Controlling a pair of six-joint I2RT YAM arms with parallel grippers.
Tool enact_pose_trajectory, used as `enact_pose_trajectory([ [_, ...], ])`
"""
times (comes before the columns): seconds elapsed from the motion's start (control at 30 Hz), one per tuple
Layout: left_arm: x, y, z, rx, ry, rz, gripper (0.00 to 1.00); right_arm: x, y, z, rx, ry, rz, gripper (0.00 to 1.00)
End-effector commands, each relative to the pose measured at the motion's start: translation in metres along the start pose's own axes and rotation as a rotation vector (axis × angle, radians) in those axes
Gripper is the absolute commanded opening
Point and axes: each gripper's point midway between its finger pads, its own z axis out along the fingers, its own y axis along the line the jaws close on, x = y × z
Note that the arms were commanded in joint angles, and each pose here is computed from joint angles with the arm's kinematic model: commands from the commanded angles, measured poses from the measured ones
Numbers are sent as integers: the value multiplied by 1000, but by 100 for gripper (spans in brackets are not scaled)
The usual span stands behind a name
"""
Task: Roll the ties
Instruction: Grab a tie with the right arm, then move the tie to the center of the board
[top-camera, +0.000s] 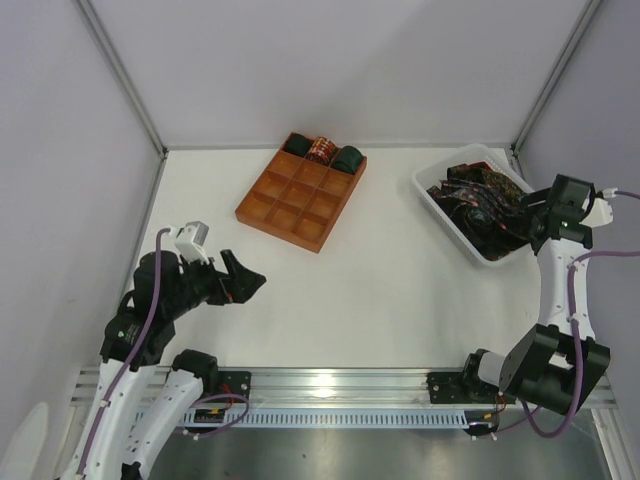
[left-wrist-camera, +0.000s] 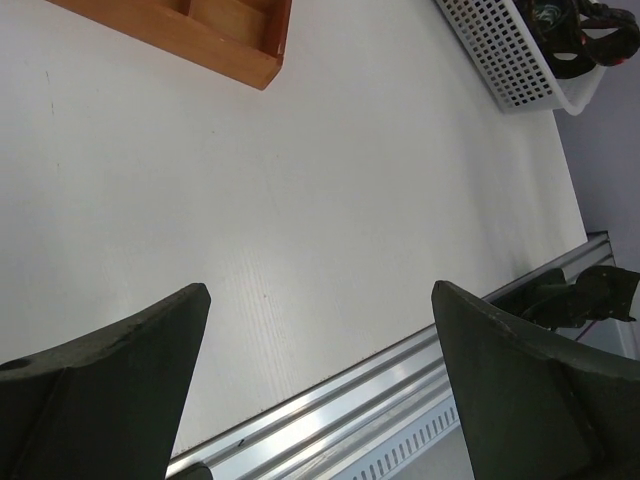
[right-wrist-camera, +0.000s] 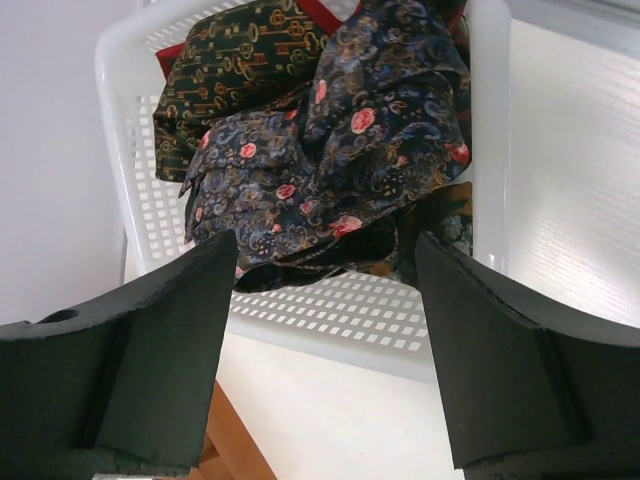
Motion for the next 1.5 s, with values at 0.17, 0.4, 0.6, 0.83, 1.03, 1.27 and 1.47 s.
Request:
enact_pose_trajectory([
  [0.17, -2, 5, 2, -33, 14, 38, 100, -15, 3, 25, 1, -96, 94, 75],
  [0.4, 0, 10, 1, -61, 31, 37, 100, -8, 4, 45, 7, -98, 138, 74],
  [0.6, -1, 12, 0, -84, 45, 40, 100, -2, 16, 65, -4, -95, 164, 71],
  [0.83, -2, 13, -6, -107, 69, 46, 100, 7, 26, 95, 31, -101, 163, 54],
  [1.03, -6, 10, -11, -110, 68, 59, 100, 11, 95, 75, -62, -41, -14, 0],
  [1.27, -25, -5, -13, -69, 28, 62, 100, 39, 252, -42, -513, 55, -300, 0],
  [1.47, -33, -9, -20, -80, 13, 69, 100, 109, 339, -192, -1103, 347, -433, 0],
])
